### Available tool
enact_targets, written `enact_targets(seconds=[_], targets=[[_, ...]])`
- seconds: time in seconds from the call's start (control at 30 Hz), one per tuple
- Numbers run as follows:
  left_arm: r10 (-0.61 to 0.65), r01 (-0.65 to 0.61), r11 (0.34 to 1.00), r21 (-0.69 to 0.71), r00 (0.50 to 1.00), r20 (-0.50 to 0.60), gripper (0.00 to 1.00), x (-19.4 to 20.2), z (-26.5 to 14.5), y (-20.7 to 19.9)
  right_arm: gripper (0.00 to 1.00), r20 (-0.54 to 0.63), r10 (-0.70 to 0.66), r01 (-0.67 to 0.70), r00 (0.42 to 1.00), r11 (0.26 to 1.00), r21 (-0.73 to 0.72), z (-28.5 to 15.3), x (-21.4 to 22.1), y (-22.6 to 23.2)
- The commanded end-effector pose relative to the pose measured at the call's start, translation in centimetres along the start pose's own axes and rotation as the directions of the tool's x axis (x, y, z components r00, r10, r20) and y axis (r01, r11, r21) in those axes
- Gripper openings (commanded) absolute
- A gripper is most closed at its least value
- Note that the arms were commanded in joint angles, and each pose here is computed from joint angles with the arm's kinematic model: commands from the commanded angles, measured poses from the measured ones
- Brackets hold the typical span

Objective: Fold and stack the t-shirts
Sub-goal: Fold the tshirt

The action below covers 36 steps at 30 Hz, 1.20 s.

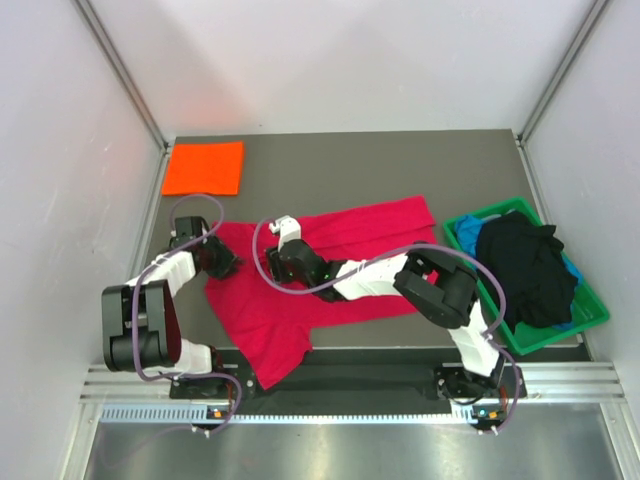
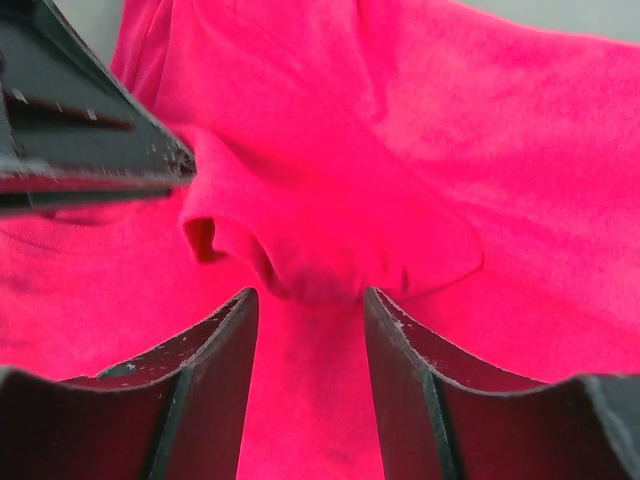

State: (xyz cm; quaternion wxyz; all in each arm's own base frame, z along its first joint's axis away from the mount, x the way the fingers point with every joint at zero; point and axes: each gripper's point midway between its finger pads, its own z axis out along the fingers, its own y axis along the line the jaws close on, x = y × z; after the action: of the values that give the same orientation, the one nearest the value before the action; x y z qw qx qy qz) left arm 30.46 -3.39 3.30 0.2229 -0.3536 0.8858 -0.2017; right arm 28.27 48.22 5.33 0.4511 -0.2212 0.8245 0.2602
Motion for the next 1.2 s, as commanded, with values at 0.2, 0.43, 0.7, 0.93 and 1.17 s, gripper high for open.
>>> enact_targets(seconds=[0.2,0.43,0.7,0.93,1.17], targets=[[0.044,-0.044,0.999,0.008,0.997,0.066,0.26,-1.8,0.1,-1.0,0.41,0.048,-0.013,0.011,0.999,0.999,0.031,1.5,-1.7,0.7],[0.038,-0.037,0.999,-0.022,0.997,0.065,0.00,-2.1,0.1,-0.8,0.28,0.039,-0.022,0.019,0.999,0.997,0.077,1.2,-1.8,0.0],[0.058,-0.049,0.995,-0.092,0.994,0.096,0.00,-3.4,-2.5,-1.1,0.00,0.047,-0.074,0.071,0.996,0.995,0.071,-1.4,-4.1,0.0],[0.052,-0.047,0.995,-0.084,0.997,0.063,0.00,-2.0,-4.1,-1.7,0.00,0.049,-0.088,0.085,0.995,0.995,0.042,-3.2,-4.7,0.0],[0.052,-0.049,0.997,-0.064,0.997,0.048,0.00,0.0,-5.6,-1.9,0.01,0.014,-0.109,0.109,0.994,0.994,0.010,-3.8,-4.1,-0.1]])
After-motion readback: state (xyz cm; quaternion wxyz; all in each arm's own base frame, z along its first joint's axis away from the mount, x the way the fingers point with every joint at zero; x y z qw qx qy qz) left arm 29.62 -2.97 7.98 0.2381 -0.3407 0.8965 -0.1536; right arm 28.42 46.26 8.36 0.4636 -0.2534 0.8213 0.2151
